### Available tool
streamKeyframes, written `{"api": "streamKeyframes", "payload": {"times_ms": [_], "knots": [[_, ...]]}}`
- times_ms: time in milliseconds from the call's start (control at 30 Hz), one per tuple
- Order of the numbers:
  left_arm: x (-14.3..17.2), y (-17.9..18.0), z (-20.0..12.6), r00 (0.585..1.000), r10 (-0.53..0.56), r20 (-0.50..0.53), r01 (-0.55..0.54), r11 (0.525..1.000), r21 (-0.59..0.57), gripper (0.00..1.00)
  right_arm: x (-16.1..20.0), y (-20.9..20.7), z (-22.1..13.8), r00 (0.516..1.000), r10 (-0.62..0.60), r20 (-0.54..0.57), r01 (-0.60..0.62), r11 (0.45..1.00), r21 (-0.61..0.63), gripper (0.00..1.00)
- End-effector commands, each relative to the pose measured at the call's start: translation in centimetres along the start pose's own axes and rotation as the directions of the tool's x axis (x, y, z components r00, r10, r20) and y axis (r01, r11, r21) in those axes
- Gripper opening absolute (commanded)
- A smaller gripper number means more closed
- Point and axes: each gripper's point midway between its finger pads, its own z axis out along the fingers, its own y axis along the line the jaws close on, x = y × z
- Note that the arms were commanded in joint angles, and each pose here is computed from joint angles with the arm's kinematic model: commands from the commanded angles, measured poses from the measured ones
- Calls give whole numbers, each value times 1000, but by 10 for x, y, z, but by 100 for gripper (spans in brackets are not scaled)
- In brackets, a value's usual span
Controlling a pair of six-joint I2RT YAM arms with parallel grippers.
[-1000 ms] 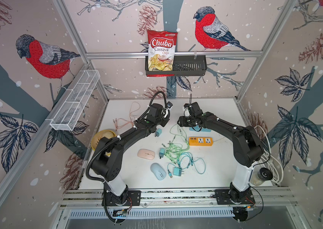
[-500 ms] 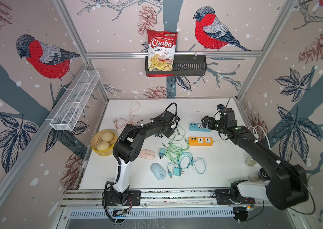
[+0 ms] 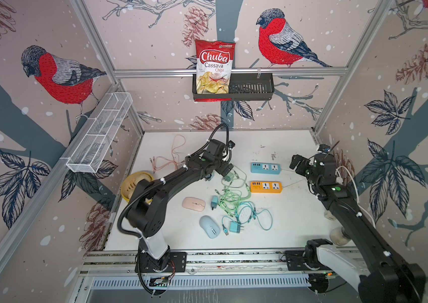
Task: Unplug the wireless mouse
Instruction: Place the plug at the center of the board, then reset both arms
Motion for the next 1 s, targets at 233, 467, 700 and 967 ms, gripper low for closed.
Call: {"api": "streamKeyframes", "payload": {"times_ms": [233, 467, 700, 967], "knots": [[36, 92, -166, 627, -341, 700, 621, 761, -186, 97, 5, -42, -12, 942, -105, 317, 63, 988, 141, 100], [114, 88, -208, 634, -36, 773, 535, 742, -404, 97, 24, -63, -11, 901, -155, 406, 73, 975, 210, 100], [160, 107, -198, 720, 5, 694, 518, 662, -542, 97, 38, -57, 10, 879, -202, 432, 127, 973, 195, 100], [190, 135, -162, 717, -89, 692, 571, 644, -509, 97, 55, -69, 20, 858, -213, 468, 128, 970, 207, 99]]}}
